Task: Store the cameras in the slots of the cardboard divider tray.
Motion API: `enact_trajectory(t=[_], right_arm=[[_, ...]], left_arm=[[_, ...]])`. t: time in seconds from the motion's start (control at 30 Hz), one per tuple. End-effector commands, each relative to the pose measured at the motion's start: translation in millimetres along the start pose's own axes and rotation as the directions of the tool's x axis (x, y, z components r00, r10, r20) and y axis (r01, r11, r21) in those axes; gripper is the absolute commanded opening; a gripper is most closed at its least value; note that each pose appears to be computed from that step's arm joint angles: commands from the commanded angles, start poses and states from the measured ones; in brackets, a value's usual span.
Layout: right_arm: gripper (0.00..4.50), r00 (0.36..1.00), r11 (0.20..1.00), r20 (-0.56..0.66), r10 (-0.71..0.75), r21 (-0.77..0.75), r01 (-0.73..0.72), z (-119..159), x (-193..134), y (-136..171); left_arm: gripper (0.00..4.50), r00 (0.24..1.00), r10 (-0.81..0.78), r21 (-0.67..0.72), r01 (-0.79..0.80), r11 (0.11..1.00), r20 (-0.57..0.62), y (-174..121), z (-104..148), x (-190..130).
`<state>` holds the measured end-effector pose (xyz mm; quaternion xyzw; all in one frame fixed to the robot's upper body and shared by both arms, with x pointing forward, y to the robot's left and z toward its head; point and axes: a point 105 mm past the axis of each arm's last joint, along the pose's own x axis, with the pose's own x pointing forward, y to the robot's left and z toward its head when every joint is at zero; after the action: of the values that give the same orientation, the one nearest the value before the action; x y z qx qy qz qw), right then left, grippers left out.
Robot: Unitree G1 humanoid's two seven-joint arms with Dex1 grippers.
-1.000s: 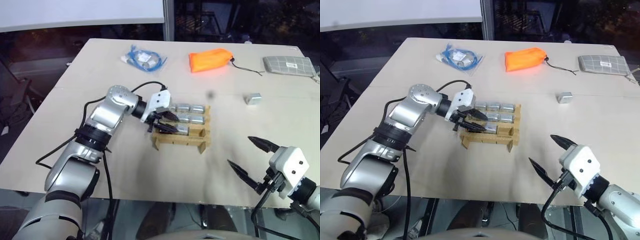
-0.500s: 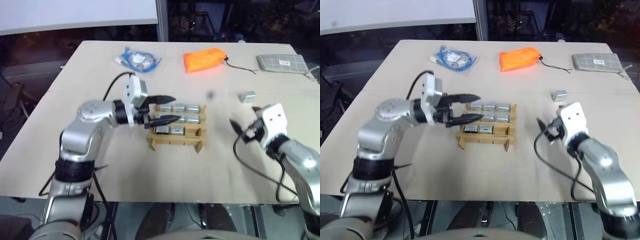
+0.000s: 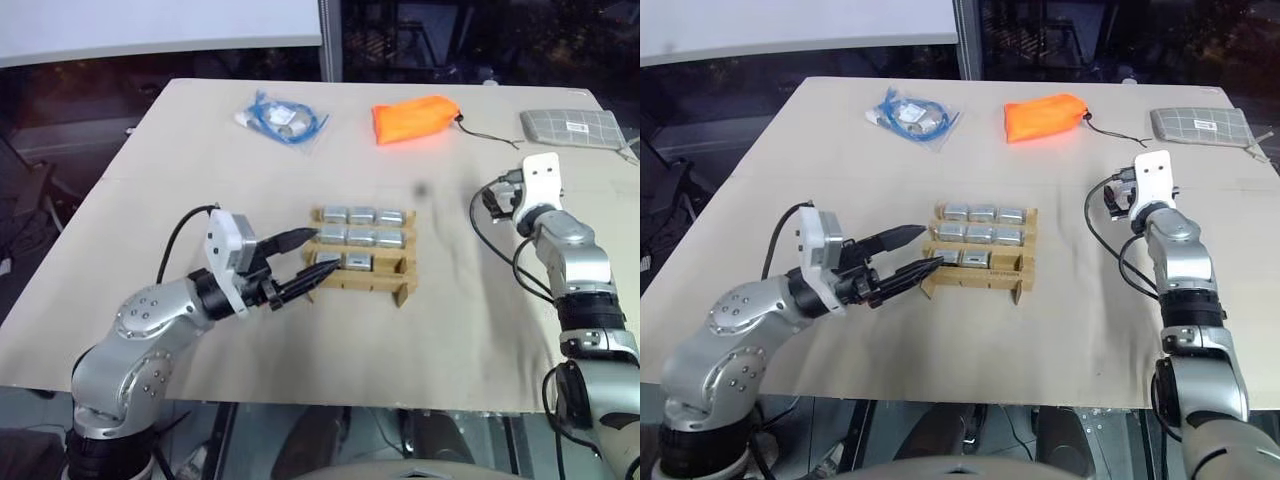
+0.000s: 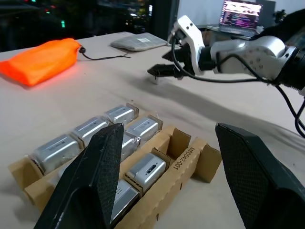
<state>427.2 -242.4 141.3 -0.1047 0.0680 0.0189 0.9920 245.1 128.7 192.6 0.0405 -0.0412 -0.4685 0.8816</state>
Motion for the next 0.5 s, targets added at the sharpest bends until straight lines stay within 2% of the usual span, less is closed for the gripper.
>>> enact_trajectory(t=[0.03,0.17,0.27,0.33,0.4,0.5], right_arm=[[4.45,0.998,1.0,0.058,-0.008,-0.001,0.008,16.8,5.0,-4.6],[4.45,0.996,0.999,0.081,0.029,-0.027,-0.027,20.1,4.8,0.4],[4.45,0.985,0.978,0.109,0.135,-0.173,-0.114,27.9,-4.1,8.9],[4.45,0.972,0.926,0.072,0.222,-0.328,-0.188,28.9,-13.0,10.3],[4.45,0.95,0.816,-0.007,0.311,-0.511,-0.271,29.3,-22.6,8.1],[4.45,0.911,0.717,-0.12,0.393,-0.581,-0.386,30.6,-27.2,0.8]], left_arm=[[3.16,1.0,0.011,0.038,-0.012,0.999,0.019,-5.1,10.3,-5.4],[3.16,1.0,0.02,0.042,-0.02,0.999,0.008,-5.1,9.2,-8.5],[3.16,1.0,0.027,0.043,-0.027,0.999,0.003,-4.1,8.8,-10.3],[3.16,1.0,0.03,0.04,-0.03,0.999,0.001,-4.1,7.7,-10.4],[3.16,1.0,0.03,0.03,-0.03,0.999,-0.005,-3.3,2.9,-12.8],[3.16,1.0,0.024,0.023,-0.024,0.999,-0.008,-3.1,-1.6,-14.5]])
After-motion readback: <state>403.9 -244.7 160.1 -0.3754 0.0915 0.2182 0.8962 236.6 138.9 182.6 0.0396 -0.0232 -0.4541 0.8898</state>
